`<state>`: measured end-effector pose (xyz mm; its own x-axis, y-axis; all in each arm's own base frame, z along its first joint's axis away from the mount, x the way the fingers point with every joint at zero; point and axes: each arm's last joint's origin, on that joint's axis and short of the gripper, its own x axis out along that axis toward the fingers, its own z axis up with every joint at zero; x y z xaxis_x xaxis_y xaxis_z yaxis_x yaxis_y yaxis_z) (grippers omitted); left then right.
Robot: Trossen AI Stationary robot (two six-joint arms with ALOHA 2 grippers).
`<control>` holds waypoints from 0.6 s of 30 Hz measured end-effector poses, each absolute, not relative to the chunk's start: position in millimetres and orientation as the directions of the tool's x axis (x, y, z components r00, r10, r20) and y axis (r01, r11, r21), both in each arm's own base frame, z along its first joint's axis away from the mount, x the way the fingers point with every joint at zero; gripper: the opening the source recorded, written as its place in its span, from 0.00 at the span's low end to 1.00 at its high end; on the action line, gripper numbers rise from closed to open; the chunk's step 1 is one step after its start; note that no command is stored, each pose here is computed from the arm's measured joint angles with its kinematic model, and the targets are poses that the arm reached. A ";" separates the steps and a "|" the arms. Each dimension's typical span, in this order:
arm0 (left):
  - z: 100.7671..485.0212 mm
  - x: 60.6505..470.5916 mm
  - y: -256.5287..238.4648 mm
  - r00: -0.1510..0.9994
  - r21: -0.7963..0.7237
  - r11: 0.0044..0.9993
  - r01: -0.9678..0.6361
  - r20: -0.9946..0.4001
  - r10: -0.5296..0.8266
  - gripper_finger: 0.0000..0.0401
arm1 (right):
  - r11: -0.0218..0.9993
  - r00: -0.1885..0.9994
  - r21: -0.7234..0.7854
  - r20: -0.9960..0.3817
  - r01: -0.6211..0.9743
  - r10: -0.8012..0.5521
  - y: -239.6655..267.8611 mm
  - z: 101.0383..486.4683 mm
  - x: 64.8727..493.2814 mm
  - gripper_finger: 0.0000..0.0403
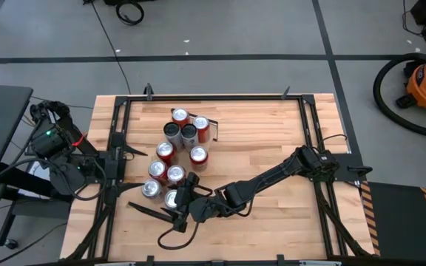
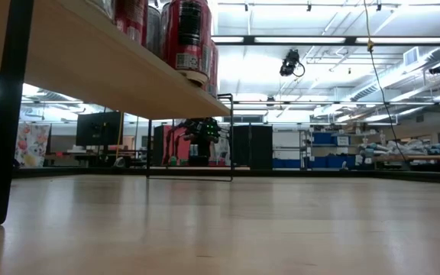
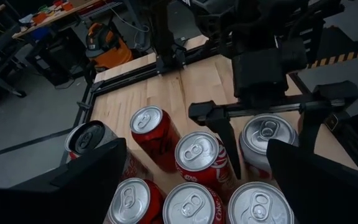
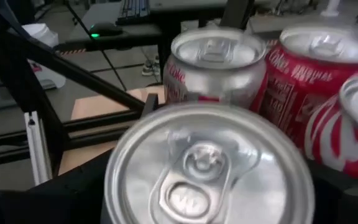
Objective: Place canned beverage on shelf
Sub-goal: Put the silver soda can on the shelf, then return to Home Position
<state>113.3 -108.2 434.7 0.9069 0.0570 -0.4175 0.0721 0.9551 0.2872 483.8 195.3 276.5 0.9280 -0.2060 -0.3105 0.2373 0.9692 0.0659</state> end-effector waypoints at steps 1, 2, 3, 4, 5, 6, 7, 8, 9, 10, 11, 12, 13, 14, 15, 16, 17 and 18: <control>434.7 113.3 -108.2 0.907 0.286 0.955 0.072 -0.418 0.057 1.00 | 0.969 0.929 0.056 -0.304 0.240 -0.212 195.6 277.2 483.8 0.87; 434.7 113.3 -108.2 0.907 0.286 0.956 0.072 -0.418 0.057 1.00 | 0.970 0.930 0.045 -0.297 0.240 -0.217 195.8 277.9 483.8 0.87; 434.7 113.3 -108.2 0.907 0.286 0.956 0.072 -0.418 0.057 1.00 | 0.971 0.932 0.036 -0.290 0.236 -0.216 196.2 278.6 483.9 0.87; 434.7 113.3 -108.2 0.907 0.286 0.956 0.072 -0.418 0.056 1.00 | 0.973 0.936 0.026 -0.280 0.230 -0.214 196.8 279.7 484.2 0.87; 434.7 113.3 -108.2 0.907 0.285 0.956 0.072 -0.418 0.056 1.00 | 0.974 0.941 0.019 -0.266 0.224 -0.211 197.3 281.3 484.5 0.87; 434.7 113.3 -108.2 0.907 0.285 0.956 0.072 -0.418 0.056 1.00 | 0.976 0.945 0.010 -0.252 0.218 -0.209 197.9 282.9 484.9 0.87; 434.7 113.3 -108.2 0.907 0.285 0.956 0.073 -0.418 0.056 1.00 | 0.977 0.948 -0.001 -0.241 0.214 -0.207 198.1 284.1 485.2 0.87; 434.7 113.3 -108.3 0.907 0.285 0.956 0.073 -0.418 0.055 1.00 | 0.977 0.950 -0.014 -0.231 0.212 -0.210 198.1 285.2 485.5 0.87; 434.7 113.3 -108.3 0.907 0.285 0.956 0.073 -0.418 0.055 1.00 | 0.976 0.951 -0.032 -0.221 0.216 -0.218 198.0 286.1 485.7 0.87; 434.7 113.3 -108.3 0.907 0.285 0.956 0.074 -0.418 0.055 1.00 | 0.974 0.950 -0.053 -0.211 0.222 -0.228 197.7 287.1 485.9 0.87; 434.7 113.3 -108.3 0.907 0.285 0.956 0.073 -0.418 0.055 1.00 | 0.971 0.951 -0.073 -0.200 0.226 -0.237 197.4 288.3 486.1 0.87; 434.7 113.3 -108.3 0.907 0.284 0.956 0.074 -0.419 0.055 1.00 | 0.969 0.952 -0.092 -0.184 0.230 -0.244 197.4 290.0 486.4 0.87; 434.7 113.3 -108.3 0.907 0.284 0.956 0.074 -0.419 0.055 1.00 | 0.965 0.953 -0.113 -0.167 0.237 -0.254 197.3 291.8 486.7 0.87; 434.7 113.3 -108.2 0.906 0.285 0.956 0.074 -0.419 0.055 1.00 | 0.961 0.953 -0.132 -0.149 0.245 -0.263 197.3 293.8 486.9 0.87; 434.7 113.3 -108.3 0.907 0.284 0.956 0.074 -0.419 0.055 1.00 | 0.956 0.954 -0.152 -0.128 0.252 -0.271 198.0 296.1 486.9 0.87; 434.7 113.3 -108.3 0.907 0.284 0.956 0.074 -0.419 0.055 1.00 | 0.950 0.954 -0.173 -0.107 0.260 -0.280 198.6 299.0 486.4 0.87; 434.7 113.3 -108.2 0.906 0.285 0.956 0.074 -0.419 0.055 1.00 | 0.943 0.953 -0.198 -0.093 0.267 -0.289 199.6 302.3 485.0 0.87; 434.7 113.3 -108.3 0.906 0.284 0.956 0.074 -0.419 0.055 1.00 | 0.937 0.952 -0.216 -0.079 0.274 -0.297 200.9 306.8 482.8 0.87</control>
